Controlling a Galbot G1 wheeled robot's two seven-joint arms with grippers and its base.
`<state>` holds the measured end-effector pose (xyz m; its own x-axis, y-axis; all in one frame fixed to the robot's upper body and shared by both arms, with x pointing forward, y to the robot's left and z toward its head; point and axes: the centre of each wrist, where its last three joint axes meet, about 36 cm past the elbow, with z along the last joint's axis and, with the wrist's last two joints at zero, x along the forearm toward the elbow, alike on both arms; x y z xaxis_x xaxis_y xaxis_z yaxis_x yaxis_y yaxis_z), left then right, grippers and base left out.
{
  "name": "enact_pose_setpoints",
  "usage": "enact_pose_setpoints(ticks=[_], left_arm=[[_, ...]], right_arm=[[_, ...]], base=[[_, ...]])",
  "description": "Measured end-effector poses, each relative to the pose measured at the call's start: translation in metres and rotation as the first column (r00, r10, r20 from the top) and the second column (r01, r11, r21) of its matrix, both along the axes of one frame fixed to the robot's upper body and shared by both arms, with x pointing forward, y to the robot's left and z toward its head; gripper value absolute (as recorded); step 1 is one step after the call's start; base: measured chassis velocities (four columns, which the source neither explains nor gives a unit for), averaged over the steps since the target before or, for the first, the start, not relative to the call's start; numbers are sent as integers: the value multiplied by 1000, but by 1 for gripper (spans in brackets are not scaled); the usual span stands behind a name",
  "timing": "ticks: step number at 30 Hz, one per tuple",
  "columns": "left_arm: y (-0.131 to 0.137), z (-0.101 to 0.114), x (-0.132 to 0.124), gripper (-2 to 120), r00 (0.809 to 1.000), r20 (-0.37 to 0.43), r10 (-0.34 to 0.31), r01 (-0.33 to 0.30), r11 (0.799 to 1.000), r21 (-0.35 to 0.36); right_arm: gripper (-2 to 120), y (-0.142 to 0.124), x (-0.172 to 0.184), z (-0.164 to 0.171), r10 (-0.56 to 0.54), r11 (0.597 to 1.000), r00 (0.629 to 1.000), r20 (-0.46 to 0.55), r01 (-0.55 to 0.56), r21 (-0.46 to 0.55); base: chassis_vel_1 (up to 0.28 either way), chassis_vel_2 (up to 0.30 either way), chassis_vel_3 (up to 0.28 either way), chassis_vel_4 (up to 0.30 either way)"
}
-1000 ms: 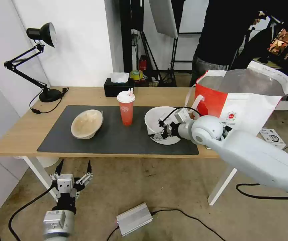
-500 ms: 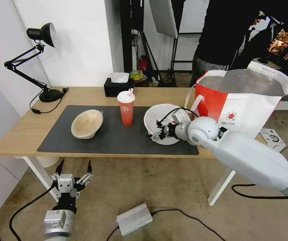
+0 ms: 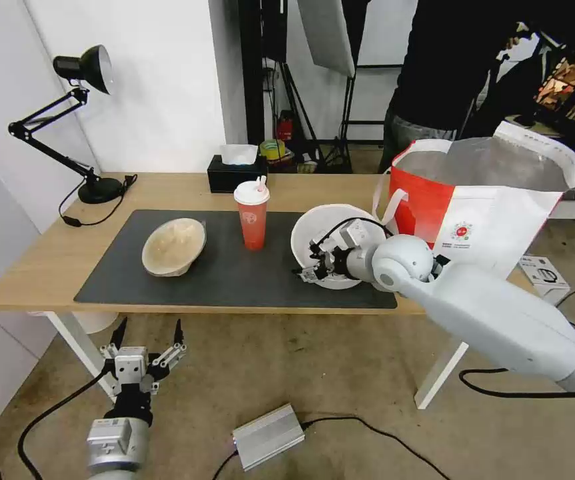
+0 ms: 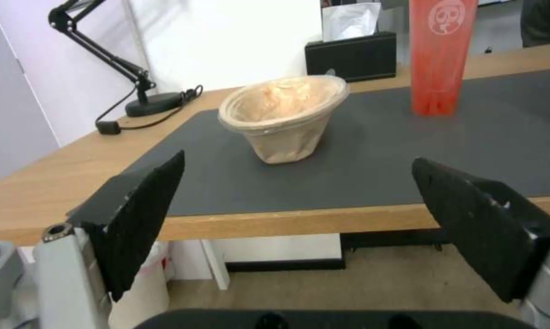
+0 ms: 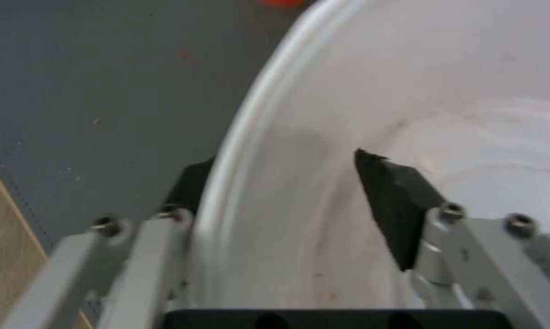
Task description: Pick up the trash from the table and place it into the takeout bag.
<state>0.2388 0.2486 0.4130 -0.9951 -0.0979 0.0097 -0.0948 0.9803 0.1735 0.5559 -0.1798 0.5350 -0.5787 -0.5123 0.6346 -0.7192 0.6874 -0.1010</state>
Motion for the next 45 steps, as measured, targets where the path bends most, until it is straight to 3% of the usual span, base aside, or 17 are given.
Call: enact_pose_setpoints(ticks=[1,5,9,10,12,29,45], left_arm=[[0,0,0,100,1000,1,0,0,1000,0],[0,1,0,100,1000,2,0,0,1000,0],[0,1,0,100,1000,2,0,0,1000,0],[0,1,0,100,1000,2,0,0,1000,0],[0,1,0,100,1000,3,0,0,1000,0],[0,2,-1,100,1000,3,1,-1,1000,1],[-1,4,-2,100,1000,7,-1,1,1000,0]], right_arm=[[41,0,0,0,0,1000,1000,0,0,1],[26,0,-1,2,1,1000,1000,4,-1,1],[21,0,-1,2,1,1000,1000,5,-1,1],[10,0,-1,3,1,1000,1000,6,-1,3],[1,1,-1,4,-1,1000,1000,7,1,4],[0,4,-6,7,-7,1000,1000,8,7,15],[0,6,-38,30,62,998,997,40,-63,22]], base=[[0,0,0,0],[0,0,0,0],[0,0,0,0],[0,0,0,0],[0,0,0,0],[0,0,0,0],[0,0,0,0]])
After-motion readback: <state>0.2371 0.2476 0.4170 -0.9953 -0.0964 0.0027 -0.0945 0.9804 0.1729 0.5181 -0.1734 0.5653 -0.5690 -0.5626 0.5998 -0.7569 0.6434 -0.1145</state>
